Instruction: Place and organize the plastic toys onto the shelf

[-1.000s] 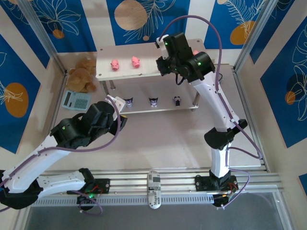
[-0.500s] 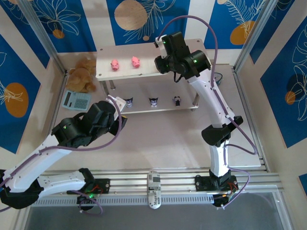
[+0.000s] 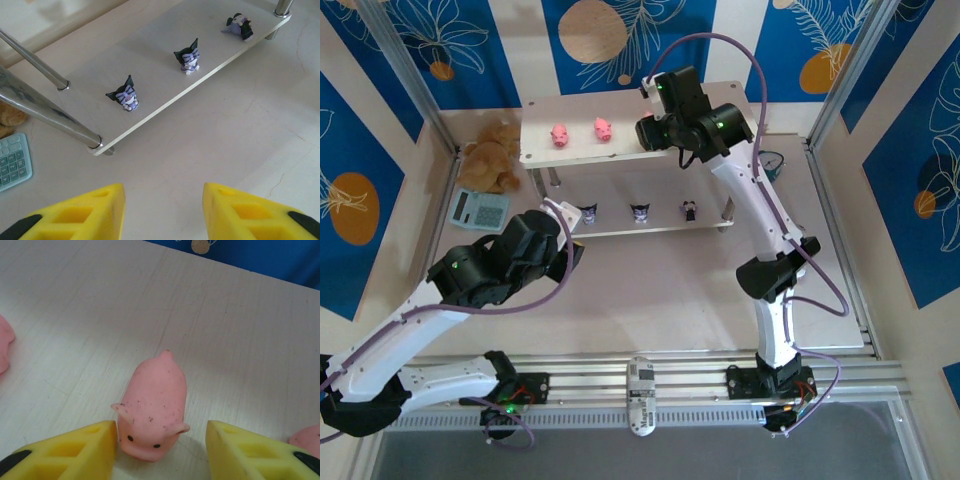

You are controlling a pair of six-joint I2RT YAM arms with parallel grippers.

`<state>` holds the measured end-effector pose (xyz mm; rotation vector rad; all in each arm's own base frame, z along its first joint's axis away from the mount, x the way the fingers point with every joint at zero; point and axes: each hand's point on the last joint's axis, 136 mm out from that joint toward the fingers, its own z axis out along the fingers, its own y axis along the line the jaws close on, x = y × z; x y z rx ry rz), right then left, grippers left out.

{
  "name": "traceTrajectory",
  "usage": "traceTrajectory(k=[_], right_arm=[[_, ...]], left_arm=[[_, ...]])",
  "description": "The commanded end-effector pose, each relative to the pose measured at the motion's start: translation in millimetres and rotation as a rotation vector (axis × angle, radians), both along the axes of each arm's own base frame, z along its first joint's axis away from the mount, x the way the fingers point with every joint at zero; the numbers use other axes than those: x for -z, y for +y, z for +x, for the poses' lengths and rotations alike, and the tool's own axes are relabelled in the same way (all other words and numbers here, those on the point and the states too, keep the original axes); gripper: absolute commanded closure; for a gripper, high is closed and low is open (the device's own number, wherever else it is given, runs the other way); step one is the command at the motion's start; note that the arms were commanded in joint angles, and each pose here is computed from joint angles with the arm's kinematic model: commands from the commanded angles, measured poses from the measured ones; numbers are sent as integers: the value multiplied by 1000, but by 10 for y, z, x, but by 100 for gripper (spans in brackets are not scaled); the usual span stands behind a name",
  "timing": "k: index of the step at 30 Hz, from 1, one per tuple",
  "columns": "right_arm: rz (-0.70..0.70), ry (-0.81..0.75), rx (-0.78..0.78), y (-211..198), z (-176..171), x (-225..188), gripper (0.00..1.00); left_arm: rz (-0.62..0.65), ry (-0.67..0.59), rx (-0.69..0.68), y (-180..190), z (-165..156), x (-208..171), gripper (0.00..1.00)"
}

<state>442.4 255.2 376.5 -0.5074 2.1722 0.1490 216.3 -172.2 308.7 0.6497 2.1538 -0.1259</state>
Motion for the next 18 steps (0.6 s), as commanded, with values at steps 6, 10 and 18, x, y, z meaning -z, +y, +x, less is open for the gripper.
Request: traceTrajectory(k=[6, 10, 18], right_arm=[[159, -76, -69, 66, -144, -506, 38], [216, -169, -104, 28, -295, -899, 37], [269, -352, 24, -702, -525, -1563, 37]], left_arm=[[-11, -12, -6, 49, -1, -64, 54], [-27, -25, -13, 52, 11, -90, 54], [-17, -132, -162, 506, 90, -427, 55]])
